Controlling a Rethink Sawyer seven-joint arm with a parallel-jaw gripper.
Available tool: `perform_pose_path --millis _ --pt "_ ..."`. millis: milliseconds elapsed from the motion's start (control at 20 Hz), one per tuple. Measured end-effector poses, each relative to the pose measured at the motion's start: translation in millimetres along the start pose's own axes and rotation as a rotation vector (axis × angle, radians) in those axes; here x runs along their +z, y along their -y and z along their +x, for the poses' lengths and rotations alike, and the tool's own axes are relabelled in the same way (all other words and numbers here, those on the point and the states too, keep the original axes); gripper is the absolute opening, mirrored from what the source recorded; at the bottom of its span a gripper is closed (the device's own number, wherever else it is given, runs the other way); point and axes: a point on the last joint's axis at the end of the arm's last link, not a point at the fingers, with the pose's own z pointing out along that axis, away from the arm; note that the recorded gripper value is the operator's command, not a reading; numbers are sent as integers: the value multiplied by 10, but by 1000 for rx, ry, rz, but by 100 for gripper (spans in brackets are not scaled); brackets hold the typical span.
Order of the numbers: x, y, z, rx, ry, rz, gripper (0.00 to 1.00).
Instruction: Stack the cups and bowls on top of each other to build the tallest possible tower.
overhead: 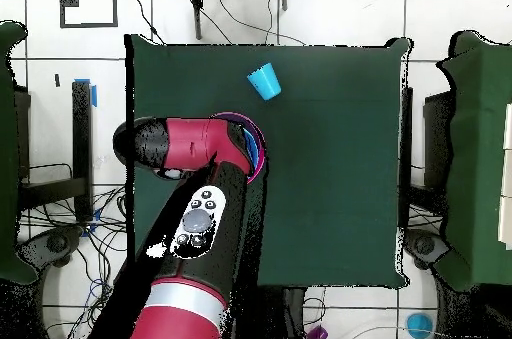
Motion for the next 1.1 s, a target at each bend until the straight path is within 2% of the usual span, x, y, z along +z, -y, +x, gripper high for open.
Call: perform_pose_path --millis 550,750,1100 --pt "-105 39 -60 13 10 -12 100" --pt "-274 217 -262 54 9 -27 100" --pt "-451 513 -609 112 7 -39 100"
